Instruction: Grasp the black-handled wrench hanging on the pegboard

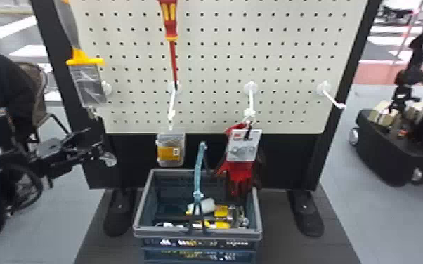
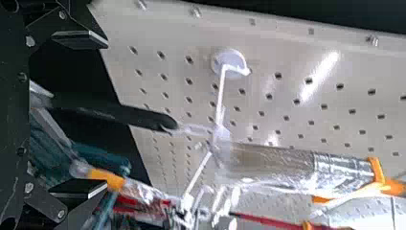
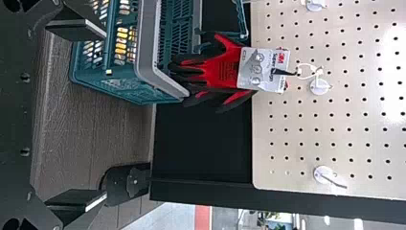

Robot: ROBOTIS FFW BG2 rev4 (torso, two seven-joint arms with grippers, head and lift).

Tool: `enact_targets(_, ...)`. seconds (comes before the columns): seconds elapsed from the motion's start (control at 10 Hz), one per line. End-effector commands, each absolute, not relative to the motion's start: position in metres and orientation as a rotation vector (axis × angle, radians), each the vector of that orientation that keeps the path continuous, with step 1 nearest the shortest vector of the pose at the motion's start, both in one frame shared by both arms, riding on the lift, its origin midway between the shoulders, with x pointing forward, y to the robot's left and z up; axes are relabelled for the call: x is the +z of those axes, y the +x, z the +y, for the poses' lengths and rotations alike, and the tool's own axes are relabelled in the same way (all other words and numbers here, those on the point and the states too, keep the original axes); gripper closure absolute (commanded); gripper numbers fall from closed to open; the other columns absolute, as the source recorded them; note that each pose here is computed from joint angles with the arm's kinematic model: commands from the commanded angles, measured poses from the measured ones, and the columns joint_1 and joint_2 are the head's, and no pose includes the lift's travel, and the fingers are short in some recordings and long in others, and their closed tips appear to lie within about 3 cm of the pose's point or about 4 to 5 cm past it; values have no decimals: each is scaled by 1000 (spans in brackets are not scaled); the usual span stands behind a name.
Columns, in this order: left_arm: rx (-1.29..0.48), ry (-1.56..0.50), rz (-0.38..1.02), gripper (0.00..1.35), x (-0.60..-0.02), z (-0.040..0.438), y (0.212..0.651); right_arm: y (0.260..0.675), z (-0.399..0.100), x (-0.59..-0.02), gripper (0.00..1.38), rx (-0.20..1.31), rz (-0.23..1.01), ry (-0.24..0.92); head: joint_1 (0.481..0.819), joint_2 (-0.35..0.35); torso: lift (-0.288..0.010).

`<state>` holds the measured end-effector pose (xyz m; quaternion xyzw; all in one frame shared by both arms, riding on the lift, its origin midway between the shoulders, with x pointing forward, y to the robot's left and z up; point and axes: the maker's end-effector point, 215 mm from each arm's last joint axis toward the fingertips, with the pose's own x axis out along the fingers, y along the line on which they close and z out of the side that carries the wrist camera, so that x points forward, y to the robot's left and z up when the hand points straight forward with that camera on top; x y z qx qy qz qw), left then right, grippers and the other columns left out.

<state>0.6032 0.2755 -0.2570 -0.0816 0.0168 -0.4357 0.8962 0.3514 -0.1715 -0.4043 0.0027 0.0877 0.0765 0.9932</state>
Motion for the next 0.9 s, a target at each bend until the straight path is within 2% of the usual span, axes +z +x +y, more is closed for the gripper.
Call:
enact_targets(0.0, -969, -162, 37, 217, -240, 258, 607, 351, -171, -405, 133, 154, 177, 7, 549, 0, -100)
enact_targets(0.1, -1018, -201, 40, 140, -235, 248, 604, 352, -171, -405, 133, 153, 177, 8, 549, 0, -100)
enact_targets(0.2, -1047, -200, 39, 124, -230, 245, 604, 352, -170, -406, 133, 154, 179, 8, 549, 0, -100)
enact_targets(0.3, -1053, -180, 66, 174, -233, 247, 604, 353, -170, -407, 133, 157, 180, 9, 549, 0, -100)
enact_targets(0.4, -1066, -197, 109, 412, -245, 245, 599, 353, -169, -407, 133, 159, 180, 8, 549, 0, -100)
enact_targets(0.5, -1065, -189, 134, 838, -252, 243, 598, 353, -169, -407, 133, 159, 180, 8, 549, 0, -100)
enact_targets(0.6, -1062, -186, 151, 1104, -258, 243, 598, 353, -169, -407, 133, 160, 180, 8, 549, 0, -100)
enact_targets(0.7, -1049, -168, 140, 1211, -257, 245, 600, 353, -169, -407, 133, 160, 180, 8, 549, 0, -100)
enact_targets(0.8, -1052, -163, 132, 1216, -256, 244, 600, 352, -169, -408, 133, 160, 182, 8, 549, 0, -100)
